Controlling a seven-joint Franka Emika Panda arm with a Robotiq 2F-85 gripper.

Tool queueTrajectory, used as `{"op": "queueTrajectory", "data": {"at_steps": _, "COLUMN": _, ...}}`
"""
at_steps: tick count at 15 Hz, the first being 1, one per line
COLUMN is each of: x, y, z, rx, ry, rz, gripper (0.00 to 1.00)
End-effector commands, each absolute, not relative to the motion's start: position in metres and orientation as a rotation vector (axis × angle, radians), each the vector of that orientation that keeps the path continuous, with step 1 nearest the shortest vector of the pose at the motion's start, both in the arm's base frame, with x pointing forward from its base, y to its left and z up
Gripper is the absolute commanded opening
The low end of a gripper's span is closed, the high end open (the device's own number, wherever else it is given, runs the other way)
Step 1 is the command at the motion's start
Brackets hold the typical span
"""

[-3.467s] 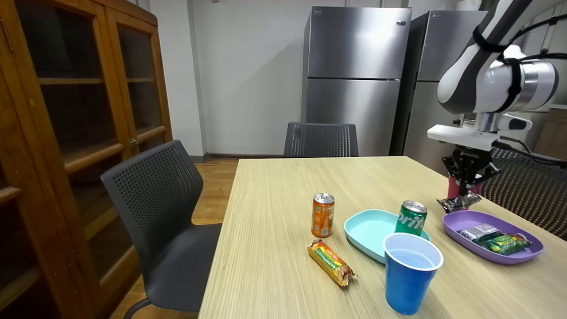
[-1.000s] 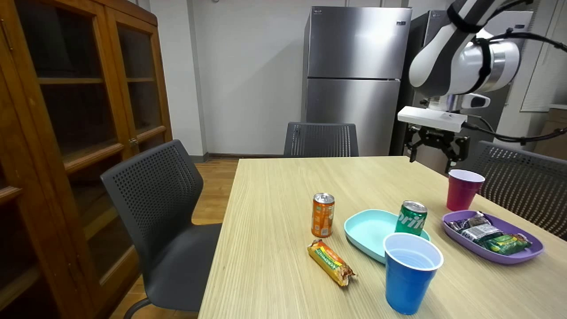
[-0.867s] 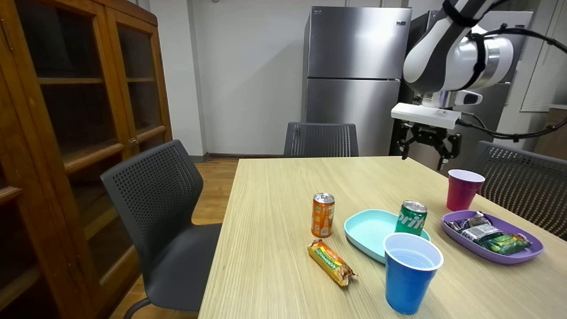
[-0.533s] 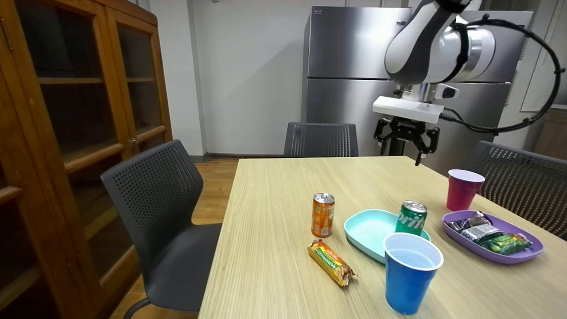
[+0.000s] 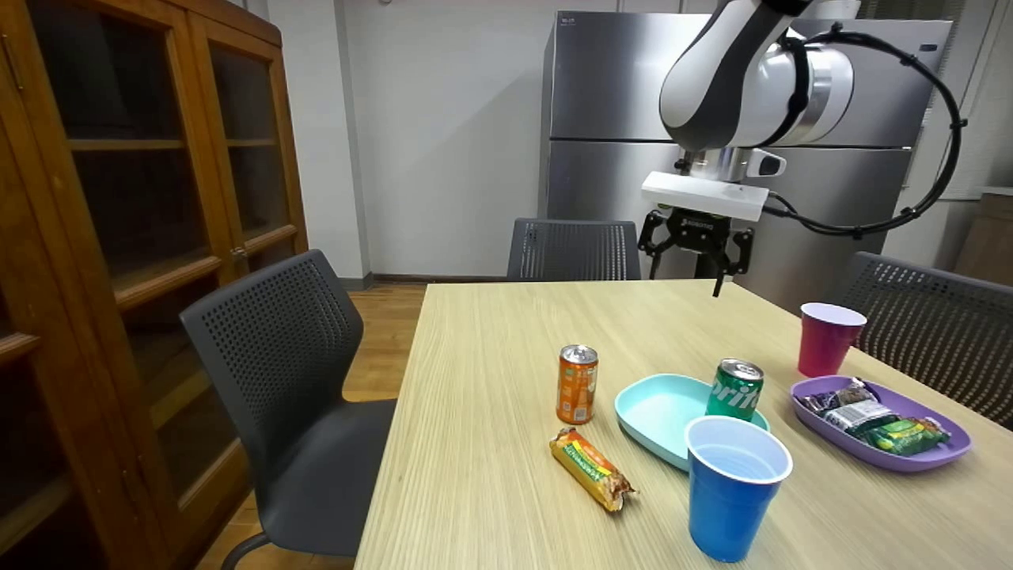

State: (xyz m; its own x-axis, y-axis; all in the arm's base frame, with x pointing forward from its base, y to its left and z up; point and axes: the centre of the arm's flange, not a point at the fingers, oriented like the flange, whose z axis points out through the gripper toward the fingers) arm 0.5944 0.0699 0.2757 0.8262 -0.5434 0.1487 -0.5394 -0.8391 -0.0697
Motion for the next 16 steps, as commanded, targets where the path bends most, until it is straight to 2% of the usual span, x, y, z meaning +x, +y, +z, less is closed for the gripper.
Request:
{"op": "queueTrajectory", "data": {"at_steps": 1, "x": 0.594, "y": 0.07, "z": 0.276, "rx": -2.979, "ry": 0.882, "rz": -0.254, "gripper": 1.0}}
{"op": "queueTrajectory", "data": {"at_steps": 10, "x": 0.596, "y": 0.073, "z": 0.276, "rx": -2.979, "ry": 0.863, "rz": -0.256, "gripper": 1.0}}
{"op": "queueTrajectory", "data": {"at_steps": 16, "x": 0.604, "y": 0.132, "z": 0.275, "rx": -3.04, "ry": 0.611, "rz": -0.264, "gripper": 1.0}}
